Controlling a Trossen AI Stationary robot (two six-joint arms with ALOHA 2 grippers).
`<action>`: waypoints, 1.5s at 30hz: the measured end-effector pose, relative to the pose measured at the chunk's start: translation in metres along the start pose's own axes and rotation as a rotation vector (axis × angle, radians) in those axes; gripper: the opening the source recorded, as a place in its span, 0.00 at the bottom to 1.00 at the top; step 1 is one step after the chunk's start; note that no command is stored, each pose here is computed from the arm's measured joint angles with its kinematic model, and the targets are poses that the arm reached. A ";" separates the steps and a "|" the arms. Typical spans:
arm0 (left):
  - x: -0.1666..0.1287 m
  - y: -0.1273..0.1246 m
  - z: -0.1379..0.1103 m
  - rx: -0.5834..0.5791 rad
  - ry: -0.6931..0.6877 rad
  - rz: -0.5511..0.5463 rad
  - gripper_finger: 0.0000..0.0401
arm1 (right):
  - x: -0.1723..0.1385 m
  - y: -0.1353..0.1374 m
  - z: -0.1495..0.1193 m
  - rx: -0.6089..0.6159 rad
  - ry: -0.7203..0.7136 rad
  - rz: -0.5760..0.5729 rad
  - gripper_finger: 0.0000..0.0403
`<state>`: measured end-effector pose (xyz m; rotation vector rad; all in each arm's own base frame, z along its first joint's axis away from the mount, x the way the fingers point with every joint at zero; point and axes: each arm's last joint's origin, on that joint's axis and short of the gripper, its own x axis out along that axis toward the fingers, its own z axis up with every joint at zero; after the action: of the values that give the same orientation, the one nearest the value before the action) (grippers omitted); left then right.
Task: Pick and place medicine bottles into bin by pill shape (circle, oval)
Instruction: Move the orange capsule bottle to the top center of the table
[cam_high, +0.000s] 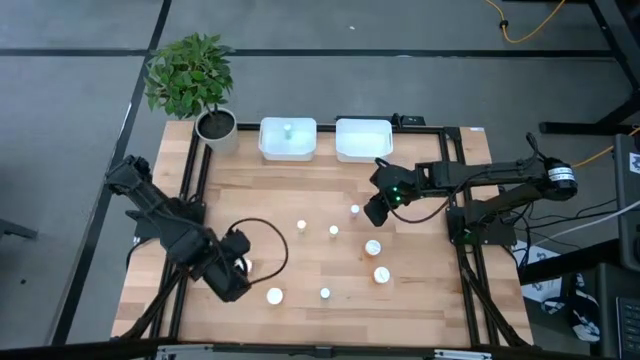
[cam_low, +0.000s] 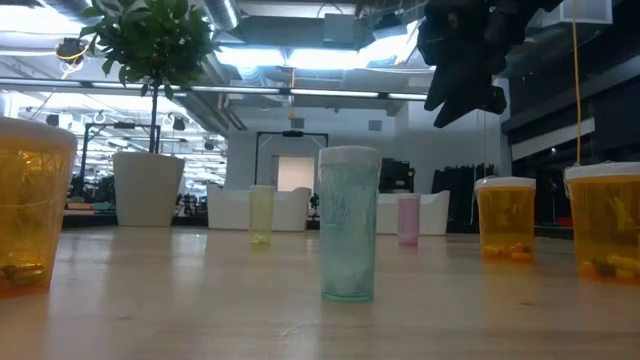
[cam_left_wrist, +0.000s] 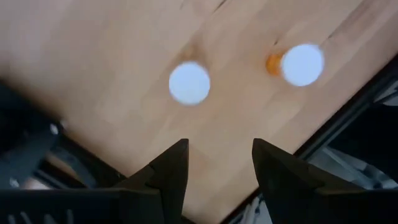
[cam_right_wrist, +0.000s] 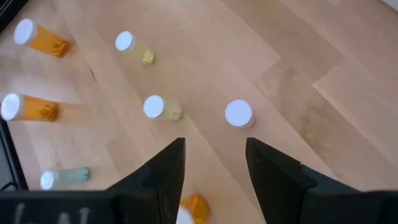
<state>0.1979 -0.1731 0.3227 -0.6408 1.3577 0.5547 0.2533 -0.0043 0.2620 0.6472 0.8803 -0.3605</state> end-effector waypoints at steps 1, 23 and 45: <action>0.004 -0.001 -0.005 -0.014 0.016 -0.001 0.42 | 0.000 0.002 -0.001 -0.007 0.003 0.004 0.43; 0.150 0.027 -0.055 -0.261 -0.163 -0.128 0.41 | -0.001 0.014 -0.012 -0.062 0.026 0.033 0.43; 0.172 0.055 0.041 -0.257 -0.297 0.066 0.41 | -0.001 0.014 -0.012 -0.064 0.026 0.033 0.43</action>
<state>0.2119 -0.1057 0.1508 -0.6918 1.0397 0.8520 0.2529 0.0140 0.2620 0.6070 0.9013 -0.2941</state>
